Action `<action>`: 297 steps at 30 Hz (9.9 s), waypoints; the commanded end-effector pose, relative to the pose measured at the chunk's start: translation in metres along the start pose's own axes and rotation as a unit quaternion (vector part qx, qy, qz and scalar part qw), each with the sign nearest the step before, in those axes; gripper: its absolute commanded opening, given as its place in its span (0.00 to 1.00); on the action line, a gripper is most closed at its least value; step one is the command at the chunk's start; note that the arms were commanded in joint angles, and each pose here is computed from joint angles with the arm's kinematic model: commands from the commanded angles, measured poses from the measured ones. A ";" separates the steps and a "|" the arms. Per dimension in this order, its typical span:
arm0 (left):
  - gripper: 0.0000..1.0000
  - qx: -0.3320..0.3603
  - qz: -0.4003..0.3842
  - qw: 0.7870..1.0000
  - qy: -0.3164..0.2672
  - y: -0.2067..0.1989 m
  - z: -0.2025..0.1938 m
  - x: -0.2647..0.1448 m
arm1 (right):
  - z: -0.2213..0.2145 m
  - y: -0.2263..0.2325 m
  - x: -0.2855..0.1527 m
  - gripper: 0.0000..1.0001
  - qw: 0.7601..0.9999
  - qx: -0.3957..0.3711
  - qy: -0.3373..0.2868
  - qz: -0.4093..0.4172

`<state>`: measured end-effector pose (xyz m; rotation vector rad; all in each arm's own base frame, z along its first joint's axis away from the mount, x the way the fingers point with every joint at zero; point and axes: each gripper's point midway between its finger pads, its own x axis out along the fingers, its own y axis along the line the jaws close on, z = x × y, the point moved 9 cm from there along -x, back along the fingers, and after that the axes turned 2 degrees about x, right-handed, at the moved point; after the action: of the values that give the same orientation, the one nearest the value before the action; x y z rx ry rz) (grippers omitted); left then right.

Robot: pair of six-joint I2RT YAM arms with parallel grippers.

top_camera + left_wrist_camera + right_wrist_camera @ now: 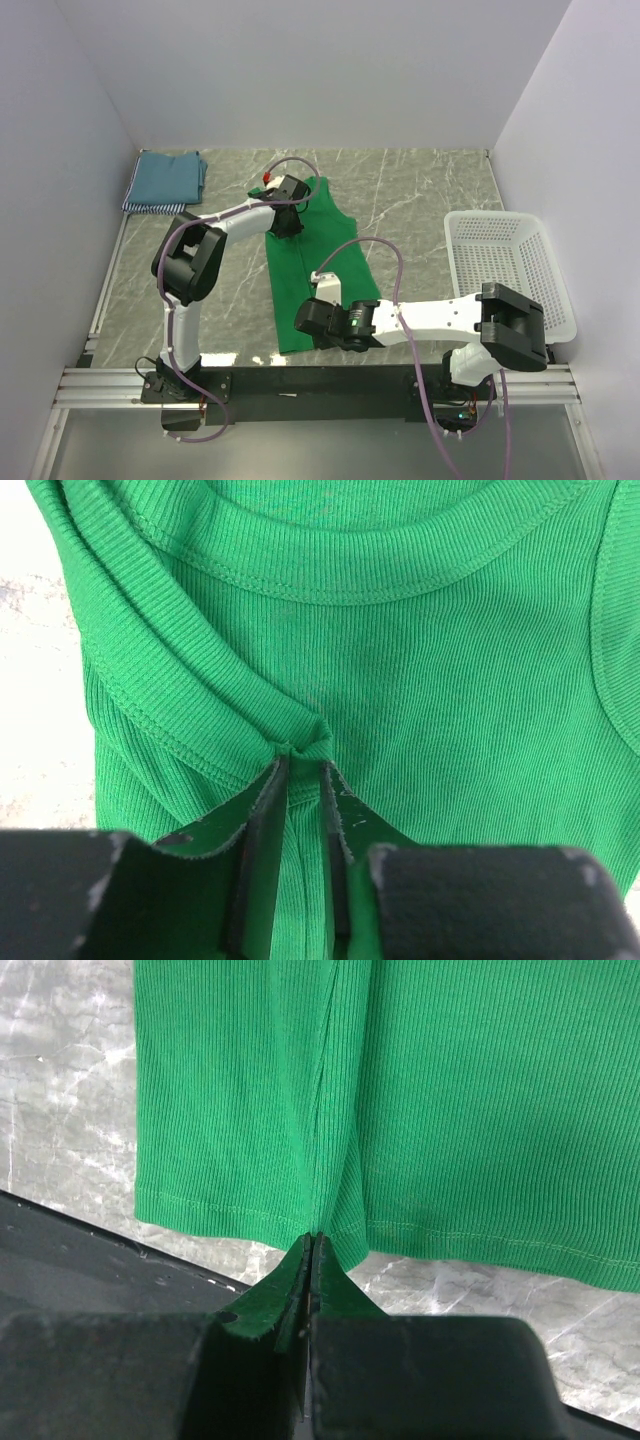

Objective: Fold and stack the tank tops

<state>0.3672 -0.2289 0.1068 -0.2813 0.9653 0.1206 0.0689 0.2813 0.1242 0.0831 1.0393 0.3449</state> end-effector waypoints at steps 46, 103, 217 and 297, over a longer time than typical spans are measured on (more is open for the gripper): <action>0.35 -0.002 0.040 0.999 -0.027 -0.015 0.003 -0.010 | 0.005 -0.002 -0.005 0.00 0.999 0.022 -0.022 0.008; 0.01 -0.104 0.142 0.983 -0.053 0.156 0.017 -0.047 | 0.001 0.159 0.009 0.00 0.974 -0.035 0.074 0.212; 0.33 0.046 -0.034 0.997 -0.058 0.022 0.060 0.015 | 0.004 0.122 0.048 0.34 0.985 -0.040 0.040 0.163; 0.50 0.224 -0.236 0.945 0.033 -0.042 -0.264 -0.200 | 0.162 -0.203 0.103 0.00 0.951 0.293 -0.057 -0.083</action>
<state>0.0564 -0.3331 0.1326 -0.1212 0.9650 -0.5926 0.3208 0.1557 0.0868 0.5663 0.9448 -0.0535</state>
